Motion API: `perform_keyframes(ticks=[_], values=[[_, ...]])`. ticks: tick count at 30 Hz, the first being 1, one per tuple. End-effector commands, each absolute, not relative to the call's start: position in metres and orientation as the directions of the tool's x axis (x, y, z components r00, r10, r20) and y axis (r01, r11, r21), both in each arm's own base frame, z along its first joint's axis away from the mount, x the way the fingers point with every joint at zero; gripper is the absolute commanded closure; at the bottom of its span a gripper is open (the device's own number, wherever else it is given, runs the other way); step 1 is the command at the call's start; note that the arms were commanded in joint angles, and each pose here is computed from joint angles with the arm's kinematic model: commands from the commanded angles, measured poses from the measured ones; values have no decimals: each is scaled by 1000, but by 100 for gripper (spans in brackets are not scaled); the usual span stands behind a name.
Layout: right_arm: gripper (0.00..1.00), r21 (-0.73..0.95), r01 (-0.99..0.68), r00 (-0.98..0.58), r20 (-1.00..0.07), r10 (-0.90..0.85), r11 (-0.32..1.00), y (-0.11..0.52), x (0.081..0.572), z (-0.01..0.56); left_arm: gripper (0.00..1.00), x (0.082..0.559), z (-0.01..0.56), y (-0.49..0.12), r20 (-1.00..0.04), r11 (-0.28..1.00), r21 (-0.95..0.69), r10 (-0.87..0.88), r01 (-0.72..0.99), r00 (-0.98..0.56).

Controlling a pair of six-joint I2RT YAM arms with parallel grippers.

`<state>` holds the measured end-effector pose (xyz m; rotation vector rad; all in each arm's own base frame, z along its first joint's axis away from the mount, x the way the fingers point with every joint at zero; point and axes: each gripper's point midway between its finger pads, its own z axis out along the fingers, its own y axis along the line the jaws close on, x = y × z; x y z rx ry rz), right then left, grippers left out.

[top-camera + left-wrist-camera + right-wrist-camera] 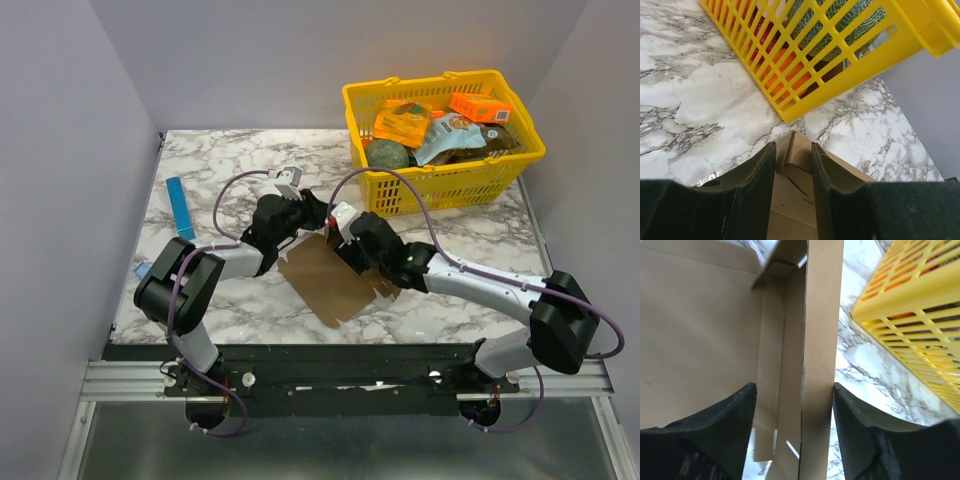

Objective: Fold the paper box

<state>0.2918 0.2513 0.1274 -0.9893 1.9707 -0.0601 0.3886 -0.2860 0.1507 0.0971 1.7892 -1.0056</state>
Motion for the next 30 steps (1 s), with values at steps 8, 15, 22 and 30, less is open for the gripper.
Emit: perform_keyframes(ticks=[8, 15, 22, 30], values=[[27, -4, -642, -500, -756, -422, 767, 273, 278, 167, 63, 373, 121, -284, -830, 650, -537, -292, 537, -476], [34, 127, -604, -589, -737, -332, 787, 265, 292, 168, 64, 368, 121, -284, -837, 640, -530, -289, 557, -464], [40, 82, -577, -612, -702, -364, 812, 253, 296, 145, 67, 368, 126, -286, -839, 626, -531, -296, 571, -456], [43, 30, -563, -628, -665, -404, 826, 241, 298, 122, 67, 367, 125, -285, -842, 630, -525, -289, 572, -455]])
